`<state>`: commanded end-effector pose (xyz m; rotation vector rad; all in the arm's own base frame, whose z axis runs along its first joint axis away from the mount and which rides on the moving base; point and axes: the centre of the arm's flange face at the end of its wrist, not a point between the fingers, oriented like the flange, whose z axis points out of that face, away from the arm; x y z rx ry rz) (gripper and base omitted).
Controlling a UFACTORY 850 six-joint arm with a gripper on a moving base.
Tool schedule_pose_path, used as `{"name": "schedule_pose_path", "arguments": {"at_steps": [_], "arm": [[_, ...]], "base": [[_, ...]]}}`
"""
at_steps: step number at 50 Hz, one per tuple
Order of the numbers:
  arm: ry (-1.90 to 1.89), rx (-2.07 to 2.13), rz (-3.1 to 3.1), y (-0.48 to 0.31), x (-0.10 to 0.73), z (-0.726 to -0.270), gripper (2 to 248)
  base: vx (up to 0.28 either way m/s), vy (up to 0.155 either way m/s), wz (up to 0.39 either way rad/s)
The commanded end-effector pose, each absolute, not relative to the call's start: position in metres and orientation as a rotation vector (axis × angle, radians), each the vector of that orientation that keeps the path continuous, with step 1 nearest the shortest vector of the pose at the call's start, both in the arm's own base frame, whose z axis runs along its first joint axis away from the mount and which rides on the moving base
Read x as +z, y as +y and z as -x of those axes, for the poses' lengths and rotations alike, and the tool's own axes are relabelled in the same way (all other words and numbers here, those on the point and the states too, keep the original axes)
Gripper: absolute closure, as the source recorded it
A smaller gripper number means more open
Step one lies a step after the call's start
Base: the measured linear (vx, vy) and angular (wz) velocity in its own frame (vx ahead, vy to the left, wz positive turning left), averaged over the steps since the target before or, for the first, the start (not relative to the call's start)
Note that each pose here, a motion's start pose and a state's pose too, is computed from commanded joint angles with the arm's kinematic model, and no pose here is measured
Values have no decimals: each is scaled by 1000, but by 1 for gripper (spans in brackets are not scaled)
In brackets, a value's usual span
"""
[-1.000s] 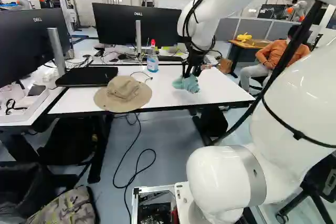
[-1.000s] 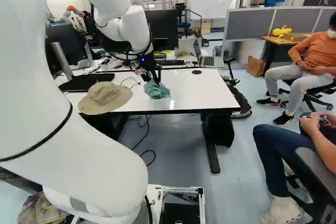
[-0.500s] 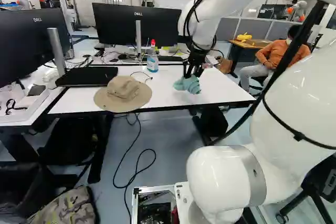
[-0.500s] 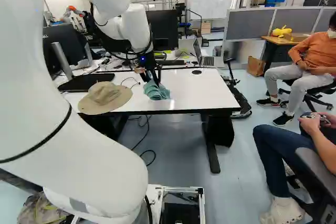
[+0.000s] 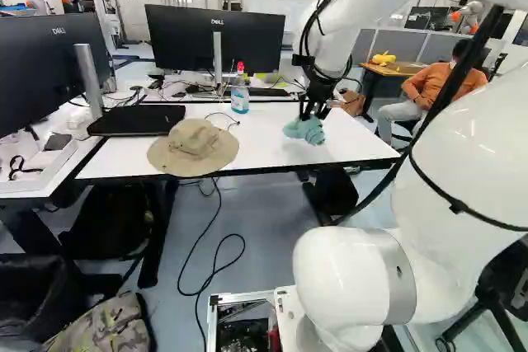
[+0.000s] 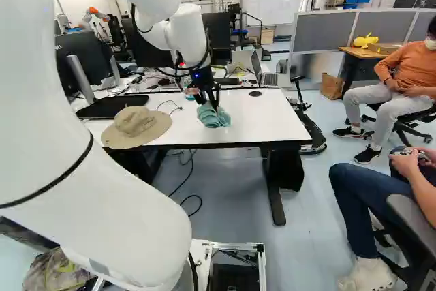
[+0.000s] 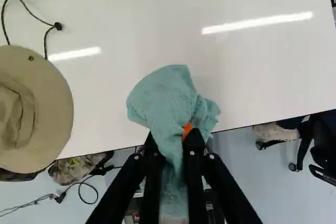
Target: Clean the table with the green towel
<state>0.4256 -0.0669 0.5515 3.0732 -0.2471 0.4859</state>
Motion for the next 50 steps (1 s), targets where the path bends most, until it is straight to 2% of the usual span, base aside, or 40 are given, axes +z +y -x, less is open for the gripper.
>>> {"name": "schedule_pose_path", "arguments": {"at_steps": [28, 50], "arm": [[-407, 626, -3000, -121, 555, -443, 201], [-534, 684, -2940, -161, 557, -435, 201]], "base": [[0, 0, 0], [0, 0, 0]]}}
